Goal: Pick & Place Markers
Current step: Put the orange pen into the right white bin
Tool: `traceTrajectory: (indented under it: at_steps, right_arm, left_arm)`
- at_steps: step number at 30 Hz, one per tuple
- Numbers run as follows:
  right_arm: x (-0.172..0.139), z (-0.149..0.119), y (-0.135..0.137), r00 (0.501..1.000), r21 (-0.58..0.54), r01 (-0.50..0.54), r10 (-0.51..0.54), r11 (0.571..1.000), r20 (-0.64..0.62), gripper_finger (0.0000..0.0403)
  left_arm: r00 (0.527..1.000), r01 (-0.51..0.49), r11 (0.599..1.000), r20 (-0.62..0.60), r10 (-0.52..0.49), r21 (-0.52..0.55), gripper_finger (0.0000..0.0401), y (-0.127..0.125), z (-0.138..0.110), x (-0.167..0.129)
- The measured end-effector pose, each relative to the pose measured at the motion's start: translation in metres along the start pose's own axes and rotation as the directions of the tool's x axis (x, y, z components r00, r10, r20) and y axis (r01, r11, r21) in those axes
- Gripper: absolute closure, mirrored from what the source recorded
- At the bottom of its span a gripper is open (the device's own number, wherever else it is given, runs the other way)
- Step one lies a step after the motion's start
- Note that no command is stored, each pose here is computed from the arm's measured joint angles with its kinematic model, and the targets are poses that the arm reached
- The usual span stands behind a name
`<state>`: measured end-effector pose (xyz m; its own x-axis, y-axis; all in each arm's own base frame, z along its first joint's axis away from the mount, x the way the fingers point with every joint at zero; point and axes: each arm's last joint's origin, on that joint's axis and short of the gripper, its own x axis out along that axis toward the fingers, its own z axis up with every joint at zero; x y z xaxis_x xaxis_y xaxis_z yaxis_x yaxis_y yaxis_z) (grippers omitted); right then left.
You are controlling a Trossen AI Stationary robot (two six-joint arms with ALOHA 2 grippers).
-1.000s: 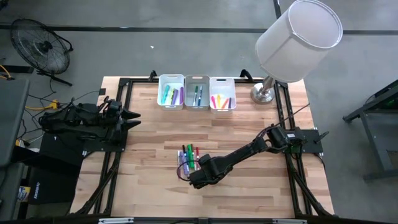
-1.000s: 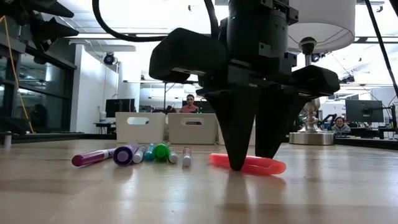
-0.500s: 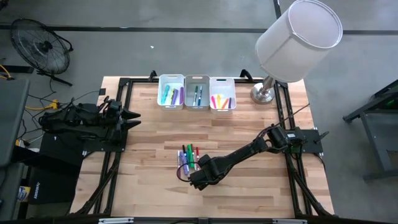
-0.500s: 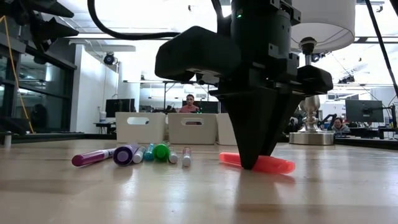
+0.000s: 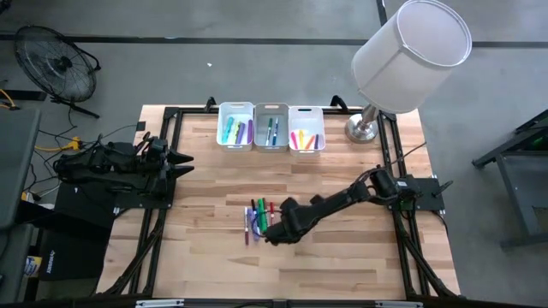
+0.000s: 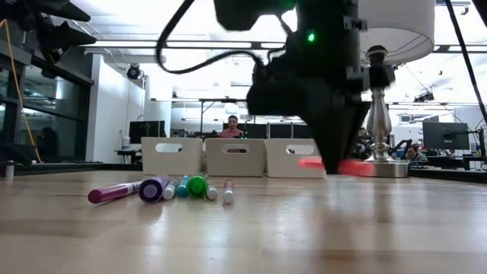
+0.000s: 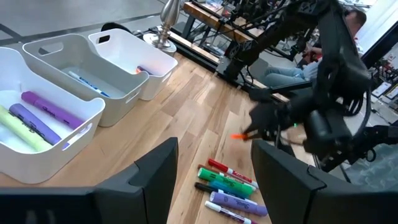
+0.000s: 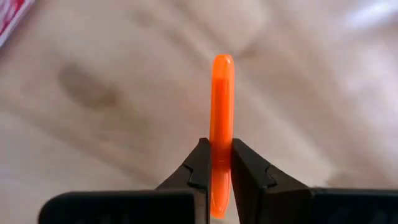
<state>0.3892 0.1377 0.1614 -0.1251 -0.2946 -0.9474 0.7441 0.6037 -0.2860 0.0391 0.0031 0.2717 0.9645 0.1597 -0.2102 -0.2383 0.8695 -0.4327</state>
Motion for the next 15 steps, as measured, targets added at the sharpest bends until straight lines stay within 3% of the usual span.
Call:
traceTrajectory:
  at_steps: [8, 15]
  right_arm:
    - [-0.035, 0.020, -0.046, 0.989, -0.016, 0.126, -0.124, 0.992, 0.086, 0.0376]
    - [-0.055, 0.070, -0.096, 0.975, 0.075, 0.125, -0.136, 0.989, 0.177, 0.0376]
  left_arm:
    - [1.000, 0.000, 1.000, 0.000, 0.000, 0.000, 0.0199, 0.000, 0.000, 0.000]
    - [1.000, 0.000, 1.000, 0.000, 0.000, 0.000, 0.0199, 0.000, 0.000, 0.000]
